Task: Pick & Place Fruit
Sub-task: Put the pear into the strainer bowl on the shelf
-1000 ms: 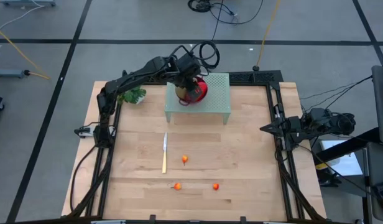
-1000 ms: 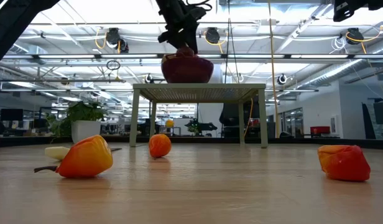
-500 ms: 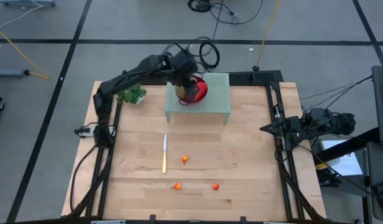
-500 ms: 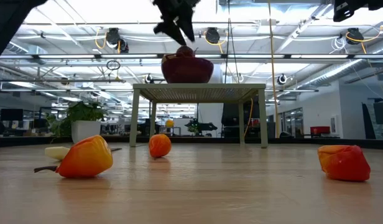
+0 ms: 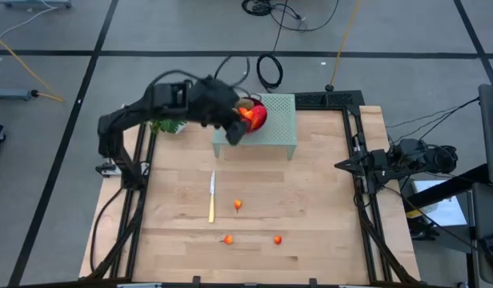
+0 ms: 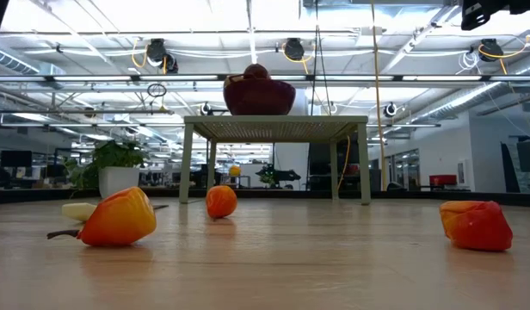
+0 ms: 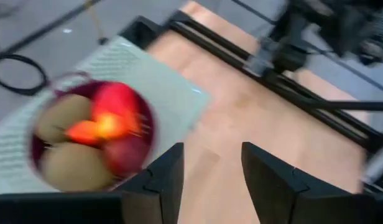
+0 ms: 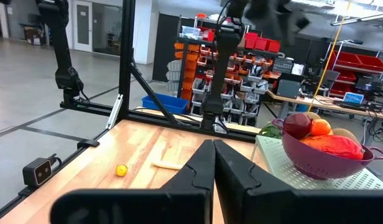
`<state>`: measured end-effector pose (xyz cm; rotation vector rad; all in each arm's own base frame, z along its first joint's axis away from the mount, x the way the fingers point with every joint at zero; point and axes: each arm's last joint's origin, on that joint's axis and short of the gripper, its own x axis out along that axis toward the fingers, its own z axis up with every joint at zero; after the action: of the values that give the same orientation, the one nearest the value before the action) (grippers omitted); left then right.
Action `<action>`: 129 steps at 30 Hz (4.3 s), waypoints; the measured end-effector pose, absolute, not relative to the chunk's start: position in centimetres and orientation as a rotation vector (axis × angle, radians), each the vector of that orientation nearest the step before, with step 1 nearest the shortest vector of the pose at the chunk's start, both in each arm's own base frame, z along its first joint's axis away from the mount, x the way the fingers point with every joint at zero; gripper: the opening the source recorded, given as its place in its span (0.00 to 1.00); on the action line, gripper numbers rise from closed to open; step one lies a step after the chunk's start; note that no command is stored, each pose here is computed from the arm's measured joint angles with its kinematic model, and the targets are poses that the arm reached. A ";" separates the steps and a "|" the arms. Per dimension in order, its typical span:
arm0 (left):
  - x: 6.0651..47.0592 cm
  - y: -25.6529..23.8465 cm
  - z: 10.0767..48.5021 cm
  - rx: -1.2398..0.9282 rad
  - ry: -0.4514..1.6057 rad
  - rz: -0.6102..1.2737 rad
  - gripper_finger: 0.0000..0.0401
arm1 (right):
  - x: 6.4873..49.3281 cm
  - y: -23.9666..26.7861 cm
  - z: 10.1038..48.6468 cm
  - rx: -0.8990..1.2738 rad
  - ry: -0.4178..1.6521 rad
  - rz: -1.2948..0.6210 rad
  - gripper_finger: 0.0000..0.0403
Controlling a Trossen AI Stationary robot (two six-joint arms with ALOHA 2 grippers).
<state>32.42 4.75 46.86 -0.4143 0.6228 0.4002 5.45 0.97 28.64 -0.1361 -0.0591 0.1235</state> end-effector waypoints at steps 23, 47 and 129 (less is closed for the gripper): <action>37.5 -10.6 40.2 -0.589 0.878 0.227 0.23 | 5.4 1.0 28.6 -0.138 -0.059 0.124 0.00; 39.5 -17.5 30.2 -0.629 1.243 0.463 0.23 | 5.5 1.0 28.6 -0.138 -0.059 0.123 0.00; 34.9 -23.6 16.7 -0.165 1.333 0.342 0.81 | 5.4 1.0 28.6 -0.138 -0.059 0.123 0.01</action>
<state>34.94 -23.60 16.67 -0.1645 1.3330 0.3416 5.45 0.97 28.65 -0.1380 -0.0594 0.1231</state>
